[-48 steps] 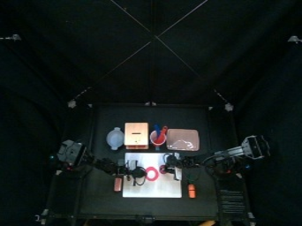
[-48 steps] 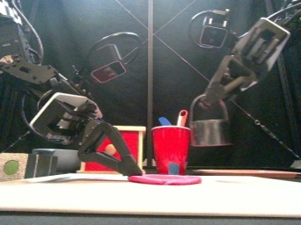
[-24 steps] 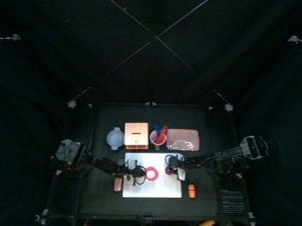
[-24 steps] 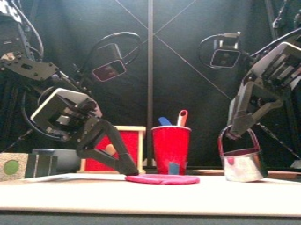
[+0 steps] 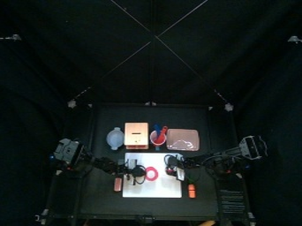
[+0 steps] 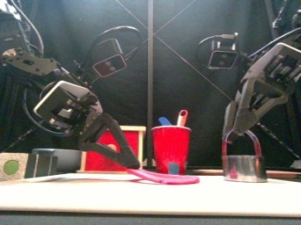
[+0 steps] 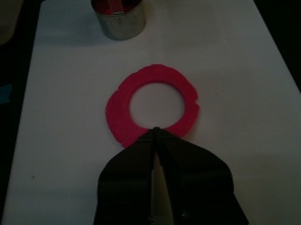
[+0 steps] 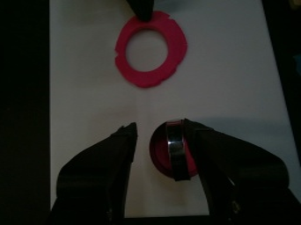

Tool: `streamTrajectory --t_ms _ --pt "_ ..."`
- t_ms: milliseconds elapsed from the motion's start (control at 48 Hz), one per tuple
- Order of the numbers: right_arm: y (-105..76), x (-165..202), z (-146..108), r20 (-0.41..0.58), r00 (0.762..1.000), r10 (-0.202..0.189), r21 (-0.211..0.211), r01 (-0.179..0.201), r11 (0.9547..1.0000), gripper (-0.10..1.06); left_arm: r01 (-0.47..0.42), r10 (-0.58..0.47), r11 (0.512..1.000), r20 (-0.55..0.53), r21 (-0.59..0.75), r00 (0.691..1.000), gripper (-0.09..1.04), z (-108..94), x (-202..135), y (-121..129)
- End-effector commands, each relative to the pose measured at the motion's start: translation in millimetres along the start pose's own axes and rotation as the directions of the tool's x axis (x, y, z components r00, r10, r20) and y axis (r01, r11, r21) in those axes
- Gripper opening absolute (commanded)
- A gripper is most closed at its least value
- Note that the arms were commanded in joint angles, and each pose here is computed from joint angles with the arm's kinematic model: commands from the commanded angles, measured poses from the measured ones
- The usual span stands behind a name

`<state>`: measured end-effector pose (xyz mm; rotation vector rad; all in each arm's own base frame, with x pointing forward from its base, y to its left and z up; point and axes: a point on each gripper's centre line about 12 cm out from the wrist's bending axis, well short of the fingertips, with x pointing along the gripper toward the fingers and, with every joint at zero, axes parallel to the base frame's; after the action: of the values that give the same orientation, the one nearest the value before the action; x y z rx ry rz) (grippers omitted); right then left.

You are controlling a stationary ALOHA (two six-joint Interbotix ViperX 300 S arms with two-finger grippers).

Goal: Get the cutter from the drawer then cut the dough then place the extra dough in the bowl
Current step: Place the extra dough in the bowl

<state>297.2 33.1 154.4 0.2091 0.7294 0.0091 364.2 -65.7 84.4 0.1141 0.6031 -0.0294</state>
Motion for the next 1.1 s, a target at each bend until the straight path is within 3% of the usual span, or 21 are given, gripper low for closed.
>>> streamTrajectory --t_ms 21,417,583,771,1104 --pt "2.5 -10 13 0.056 0.998 0.011 -0.004 -0.011 0.9999 0.9 -0.004 0.004 1.0 0.057 -0.007 0.998 0.52 19 -5 3" --pt "2.4 -14 20 0.091 0.996 0.012 0.0 -0.012 0.9999 0.9 -0.02 0.022 1.0 0.073 -0.016 0.997 0.53 24 -10 13" --pt "0.3 -14 21 0.092 0.996 0.007 0.005 -0.007 1.0 0.9 -0.022 0.022 1.0 0.063 -0.007 0.998 0.64 29 1 19" --pt "1.0 -15 24 0.101 0.995 0.009 0.01 -0.01 0.9999 0.9 0.012 -0.011 0.999 -0.025 0.036 1.0 0.8 25 17 20" --pt "0.8 -14 22 0.095 0.995 0.008 0.021 -0.01 0.9997 0.9 -0.012 0.013 0.999 -0.027 0.041 1.0 0.81 29 24 31"
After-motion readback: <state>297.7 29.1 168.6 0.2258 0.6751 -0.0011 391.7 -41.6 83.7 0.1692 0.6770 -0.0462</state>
